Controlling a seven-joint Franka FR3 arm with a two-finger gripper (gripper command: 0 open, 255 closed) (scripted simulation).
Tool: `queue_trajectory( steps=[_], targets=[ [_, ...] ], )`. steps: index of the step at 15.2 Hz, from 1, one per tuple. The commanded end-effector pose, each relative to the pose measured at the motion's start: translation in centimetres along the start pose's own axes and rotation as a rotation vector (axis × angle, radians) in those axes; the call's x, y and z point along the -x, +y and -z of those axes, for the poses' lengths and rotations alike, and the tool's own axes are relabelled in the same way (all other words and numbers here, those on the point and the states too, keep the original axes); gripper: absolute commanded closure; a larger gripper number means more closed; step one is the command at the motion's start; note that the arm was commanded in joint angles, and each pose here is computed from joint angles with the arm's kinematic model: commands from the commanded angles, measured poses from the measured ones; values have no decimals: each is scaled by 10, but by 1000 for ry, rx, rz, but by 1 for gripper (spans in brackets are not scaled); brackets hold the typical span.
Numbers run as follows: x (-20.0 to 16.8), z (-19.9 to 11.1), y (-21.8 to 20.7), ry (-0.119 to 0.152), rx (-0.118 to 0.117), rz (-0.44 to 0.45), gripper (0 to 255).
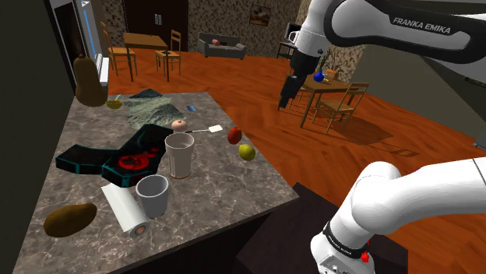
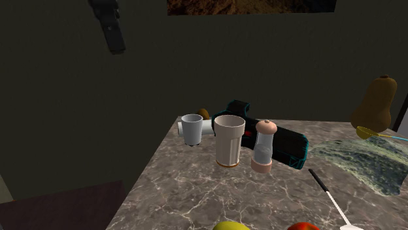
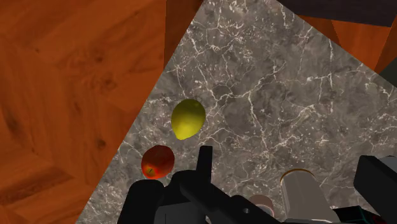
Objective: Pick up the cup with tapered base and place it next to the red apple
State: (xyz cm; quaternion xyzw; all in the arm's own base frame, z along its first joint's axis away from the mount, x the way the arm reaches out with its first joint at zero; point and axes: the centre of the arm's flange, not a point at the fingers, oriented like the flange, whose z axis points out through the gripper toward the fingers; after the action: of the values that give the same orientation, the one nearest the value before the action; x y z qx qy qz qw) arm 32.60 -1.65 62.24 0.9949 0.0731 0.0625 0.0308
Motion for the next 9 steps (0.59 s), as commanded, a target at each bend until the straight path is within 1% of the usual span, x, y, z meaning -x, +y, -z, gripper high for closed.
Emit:
queue_trajectory(
  steps=[1, 9],
  targets=[
    [0, 0, 0, 0, 0, 0, 0],
    [-62, -63, -59, -37, -35, 6, 0]
  ],
)
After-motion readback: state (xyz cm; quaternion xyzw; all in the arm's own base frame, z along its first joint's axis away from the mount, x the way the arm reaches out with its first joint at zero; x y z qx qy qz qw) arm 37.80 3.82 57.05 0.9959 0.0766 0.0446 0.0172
